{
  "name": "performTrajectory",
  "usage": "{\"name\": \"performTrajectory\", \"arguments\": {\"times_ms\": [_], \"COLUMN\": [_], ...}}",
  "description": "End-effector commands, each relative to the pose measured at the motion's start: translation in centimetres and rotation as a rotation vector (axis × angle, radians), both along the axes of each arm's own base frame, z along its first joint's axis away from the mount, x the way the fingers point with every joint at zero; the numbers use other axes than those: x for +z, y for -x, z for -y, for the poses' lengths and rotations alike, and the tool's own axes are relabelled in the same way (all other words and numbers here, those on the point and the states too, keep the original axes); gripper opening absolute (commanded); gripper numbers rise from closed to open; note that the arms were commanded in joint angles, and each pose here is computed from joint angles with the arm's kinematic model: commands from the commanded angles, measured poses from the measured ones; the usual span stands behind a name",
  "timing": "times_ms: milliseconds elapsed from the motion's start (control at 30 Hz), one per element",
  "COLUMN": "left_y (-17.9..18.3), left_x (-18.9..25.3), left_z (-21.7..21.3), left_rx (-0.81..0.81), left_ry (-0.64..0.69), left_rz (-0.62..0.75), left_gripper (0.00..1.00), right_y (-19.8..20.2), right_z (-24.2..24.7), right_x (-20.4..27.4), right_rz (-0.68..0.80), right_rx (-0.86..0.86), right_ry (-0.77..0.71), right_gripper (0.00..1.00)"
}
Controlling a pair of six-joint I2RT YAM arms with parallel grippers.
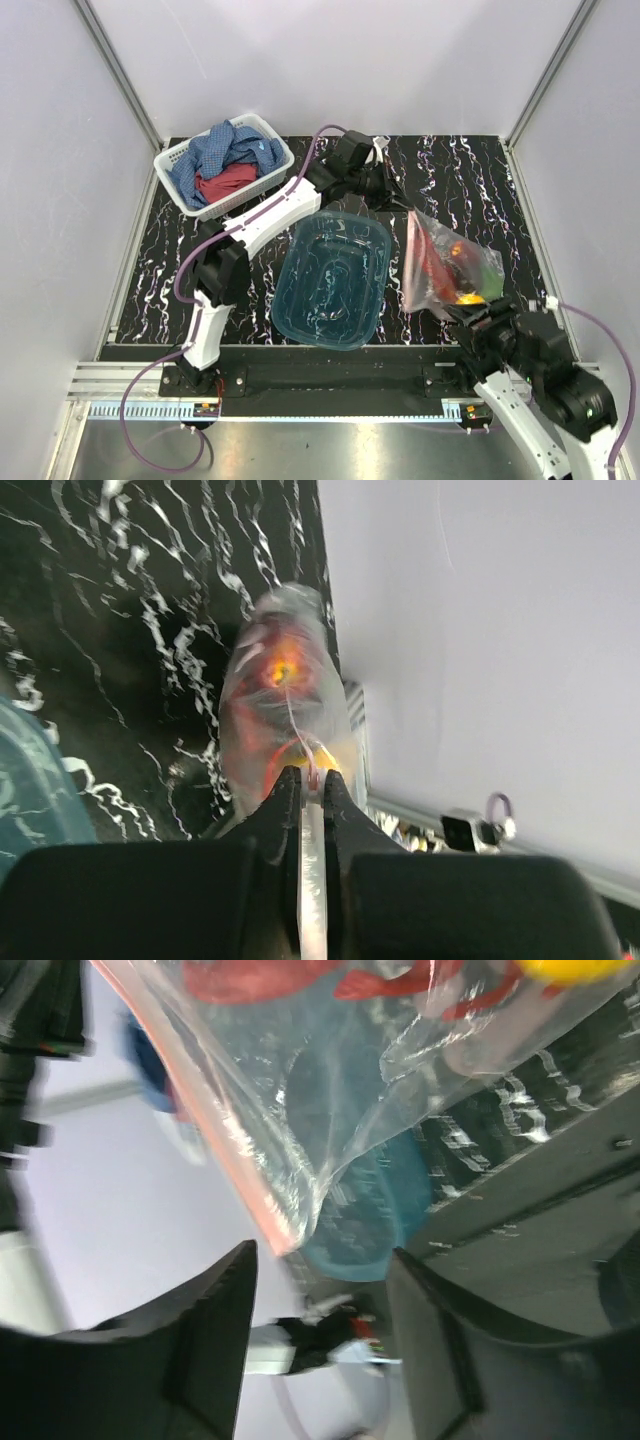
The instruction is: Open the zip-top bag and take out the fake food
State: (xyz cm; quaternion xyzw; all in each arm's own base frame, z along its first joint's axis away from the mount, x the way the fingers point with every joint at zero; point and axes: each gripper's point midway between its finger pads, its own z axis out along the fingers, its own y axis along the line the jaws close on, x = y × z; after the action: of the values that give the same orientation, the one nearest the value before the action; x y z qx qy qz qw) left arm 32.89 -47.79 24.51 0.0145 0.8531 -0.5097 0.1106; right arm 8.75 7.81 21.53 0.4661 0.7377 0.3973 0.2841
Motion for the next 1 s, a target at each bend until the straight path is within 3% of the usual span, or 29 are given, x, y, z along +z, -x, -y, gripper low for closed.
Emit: {"name": "performTrajectory", "arguments": {"times_ms": [0, 33, 100, 133, 233, 400, 467, 600, 967], "left_y": [0.7, 1.2, 2.3, 2.8, 4.4, 6.7, 7.3, 8.0, 9.4], "left_x": [6.7, 6.9, 6.8, 6.8, 6.7, 7.6, 8.2, 8.7, 9.3], "left_z": [-0.9, -1.0, -0.8, -0.8, -0.3, 0.8, 0.9, 1.1, 1.3], "left_rx": [0.037, 0.035, 0.016, 0.011, -0.013, -0.041, -0.052, -0.06, -0.088], "left_ry": [0.088, 0.083, 0.076, 0.072, 0.07, 0.082, 0.092, 0.092, 0.095], "left_rz": [0.163, 0.165, 0.166, 0.161, 0.144, 0.136, 0.141, 0.142, 0.143], "left_gripper": [0.0, 0.0, 0.0, 0.0, 0.0, 0.0, 0.0, 0.0, 0.0], "right_y": [-1.6, -1.8, -3.3, -4.0, -6.6, -10.1, -11.0, -11.4, -9.9], "right_z": [-1.2, -0.7, -0.2, 0.5, 0.1, -2.3, -2.7, -3.1, -3.1], "right_x": [1.8, 3.8, 4.5, 6.3, 7.8, 7.8, 7.2, 5.6, 2.2], "right_rz": [0.014, 0.077, 0.041, 0.106, 0.117, 0.107, 0.1, 0.07, -0.012], "right_rx": [0.249, 0.297, 0.337, 0.355, 0.459, 0.571, 0.579, 0.606, 0.611], "right_ry": [0.314, 0.409, 0.532, 0.623, 0.772, 0.812, 0.818, 0.819, 0.768], "right_gripper": [0.68, 0.71, 0.75, 0.85, 0.89, 0.91, 0.89, 0.64, 0.59]}}
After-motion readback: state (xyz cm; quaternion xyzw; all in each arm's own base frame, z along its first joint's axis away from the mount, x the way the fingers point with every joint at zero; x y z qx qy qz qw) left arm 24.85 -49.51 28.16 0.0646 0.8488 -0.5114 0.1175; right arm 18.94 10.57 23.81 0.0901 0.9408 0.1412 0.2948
